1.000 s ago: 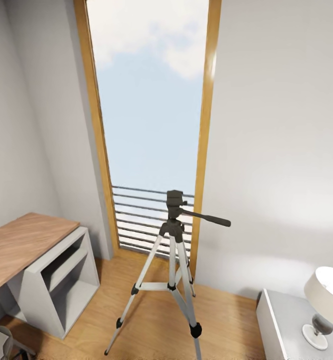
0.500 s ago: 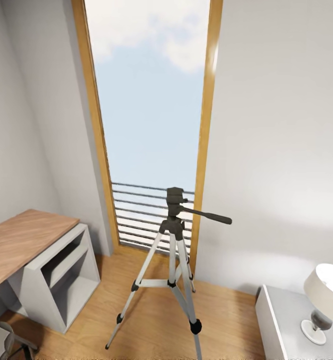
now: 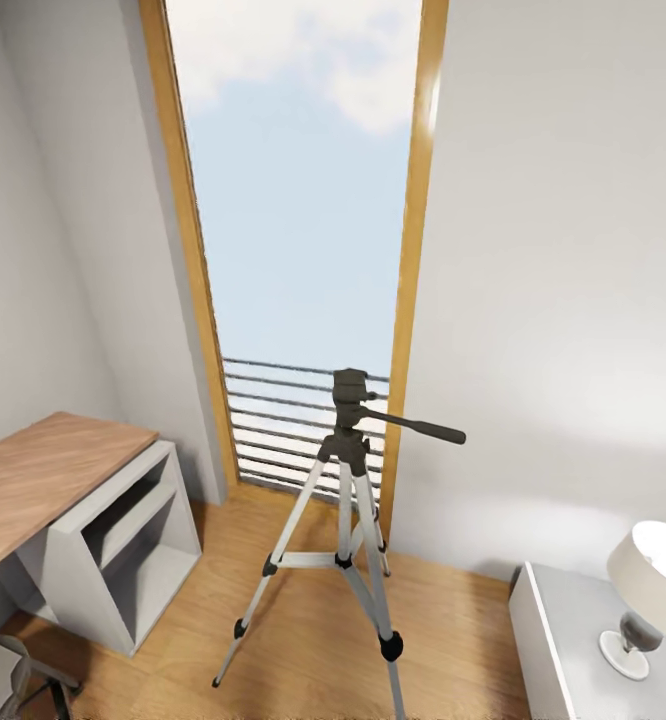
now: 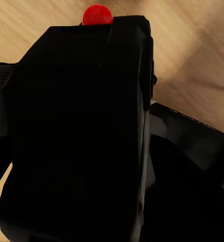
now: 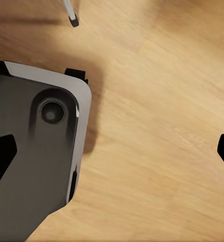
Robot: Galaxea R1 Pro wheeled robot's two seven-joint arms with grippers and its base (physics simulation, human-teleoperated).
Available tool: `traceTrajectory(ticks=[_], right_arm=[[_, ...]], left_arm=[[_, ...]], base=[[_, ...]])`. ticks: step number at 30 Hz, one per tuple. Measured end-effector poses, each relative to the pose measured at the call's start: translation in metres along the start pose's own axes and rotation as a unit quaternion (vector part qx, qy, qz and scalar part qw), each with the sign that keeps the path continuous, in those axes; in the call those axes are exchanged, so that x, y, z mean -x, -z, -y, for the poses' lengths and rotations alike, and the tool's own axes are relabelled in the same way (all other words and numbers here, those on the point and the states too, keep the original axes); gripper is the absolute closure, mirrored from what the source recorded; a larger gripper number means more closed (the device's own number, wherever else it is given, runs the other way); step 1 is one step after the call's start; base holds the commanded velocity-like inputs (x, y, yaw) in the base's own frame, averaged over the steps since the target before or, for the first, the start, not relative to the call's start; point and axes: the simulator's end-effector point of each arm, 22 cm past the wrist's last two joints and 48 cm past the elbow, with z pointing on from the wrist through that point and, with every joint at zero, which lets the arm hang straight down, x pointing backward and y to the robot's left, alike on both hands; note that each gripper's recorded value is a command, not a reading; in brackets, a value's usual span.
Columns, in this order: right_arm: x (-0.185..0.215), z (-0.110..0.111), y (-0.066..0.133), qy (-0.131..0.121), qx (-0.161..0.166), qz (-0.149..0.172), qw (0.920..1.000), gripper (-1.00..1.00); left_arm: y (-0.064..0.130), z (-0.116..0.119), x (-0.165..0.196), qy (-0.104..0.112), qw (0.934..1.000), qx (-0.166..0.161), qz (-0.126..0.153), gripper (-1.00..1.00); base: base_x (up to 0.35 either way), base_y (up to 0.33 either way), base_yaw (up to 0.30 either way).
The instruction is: Attach the digital camera to the camera tripod in the bedroom.
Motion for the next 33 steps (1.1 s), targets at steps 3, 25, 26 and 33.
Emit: traceTrajectory(ticks=[3, 25, 26, 33], right_arm=[[-0.002, 0.000, 0.000, 0.000, 0.000, -0.002, 1.0000, -1.00], [-0.017, -0.004, -0.002, 0.002, 0.005, -0.019, 0.9998, -1.00], [-0.018, -0.004, -0.002, 0.002, 0.005, -0.019, 0.9998, -1.00], [-0.022, -0.006, -0.002, 0.003, 0.006, -0.025, 0.9997, -1.00]], left_arm=[[0.000, -0.001, -0.002, 0.000, 1.0000, 0.001, -0.002, 1.00], [-0.003, -0.006, -0.015, -0.001, 0.9998, 0.008, -0.018, 1.00], [-0.003, -0.007, -0.015, -0.001, 0.9998, 0.009, -0.019, 1.00], [-0.004, -0.008, -0.019, -0.001, 0.9996, 0.011, -0.024, 1.00]], base=[[0.000, 0.000, 0.000], [0.000, 0.000, 0.000], [0.000, 0.000, 0.000], [0.000, 0.000, 0.000]])
